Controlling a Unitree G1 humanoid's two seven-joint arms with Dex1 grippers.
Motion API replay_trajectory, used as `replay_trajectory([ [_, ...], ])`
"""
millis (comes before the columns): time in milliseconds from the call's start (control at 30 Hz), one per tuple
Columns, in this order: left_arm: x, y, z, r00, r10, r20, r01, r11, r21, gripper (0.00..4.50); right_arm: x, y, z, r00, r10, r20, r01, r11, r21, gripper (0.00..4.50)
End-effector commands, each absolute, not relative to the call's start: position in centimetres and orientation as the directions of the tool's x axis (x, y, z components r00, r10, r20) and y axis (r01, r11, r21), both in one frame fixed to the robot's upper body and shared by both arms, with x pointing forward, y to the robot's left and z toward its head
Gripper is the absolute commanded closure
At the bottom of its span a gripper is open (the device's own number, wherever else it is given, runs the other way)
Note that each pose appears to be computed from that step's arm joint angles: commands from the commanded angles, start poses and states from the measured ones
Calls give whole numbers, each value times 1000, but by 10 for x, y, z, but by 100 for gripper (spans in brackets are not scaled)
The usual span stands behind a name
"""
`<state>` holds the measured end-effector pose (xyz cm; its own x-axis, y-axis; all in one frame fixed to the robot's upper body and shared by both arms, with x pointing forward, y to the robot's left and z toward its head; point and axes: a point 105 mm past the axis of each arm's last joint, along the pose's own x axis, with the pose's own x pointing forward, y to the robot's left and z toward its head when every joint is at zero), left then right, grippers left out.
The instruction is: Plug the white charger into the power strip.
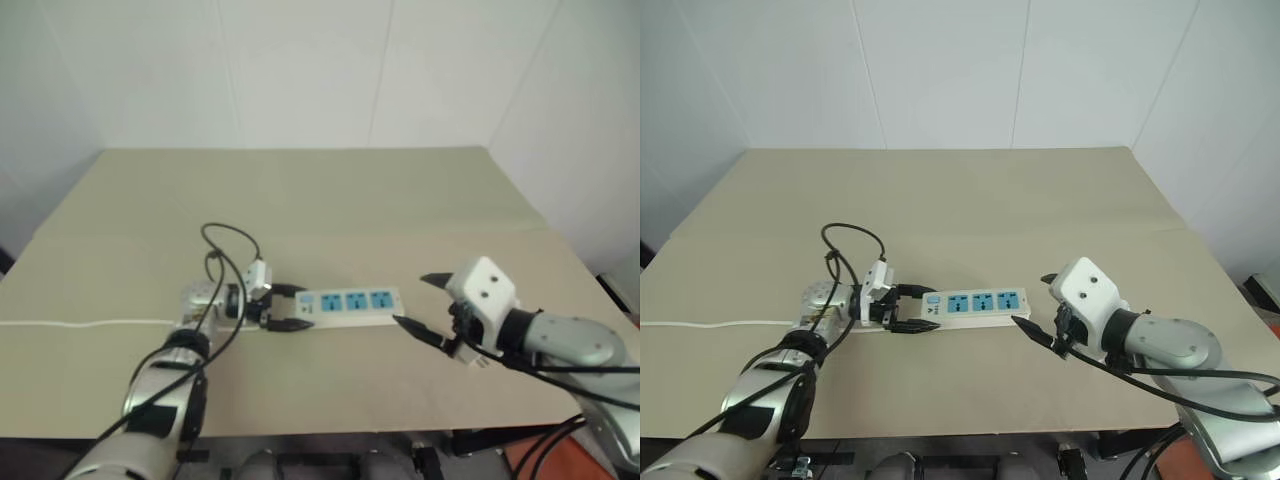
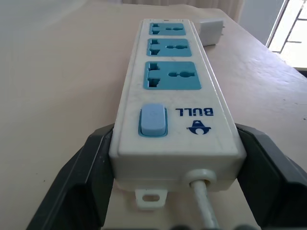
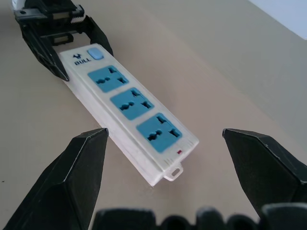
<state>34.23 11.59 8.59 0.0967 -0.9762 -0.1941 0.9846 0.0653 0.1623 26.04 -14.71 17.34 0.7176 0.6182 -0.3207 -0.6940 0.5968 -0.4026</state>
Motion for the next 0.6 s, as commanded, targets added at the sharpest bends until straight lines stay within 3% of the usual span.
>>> replay_trajectory([
  [33, 332, 113, 95, 89, -979, -185, 980, 53, 193, 123, 262, -142, 183, 715, 642, -276, -689, 580, -435, 0],
  [200, 315, 105, 92, 100, -970, -222, 985, 66, 158, 123, 266, -141, 181, 703, 653, -284, -702, 568, -430, 0],
  [267, 314, 100, 92, 128, -970, -205, 986, 102, 132, 48, 267, -140, 180, 696, 658, -287, -708, 562, -429, 0],
  [333, 313, 97, 93, 137, -970, -200, 986, 115, 121, 4, 268, -139, 179, 693, 661, -289, -711, 558, -428, 0],
  [500, 307, 102, 99, 118, -983, -139, 987, 101, 128, 4, 269, -140, 179, 688, 664, -293, -715, 554, -426, 0],
  [600, 312, 110, 103, 167, -983, -83, 969, 148, 198, 4, 269, -140, 178, 688, 664, -293, -716, 554, -425, 0],
])
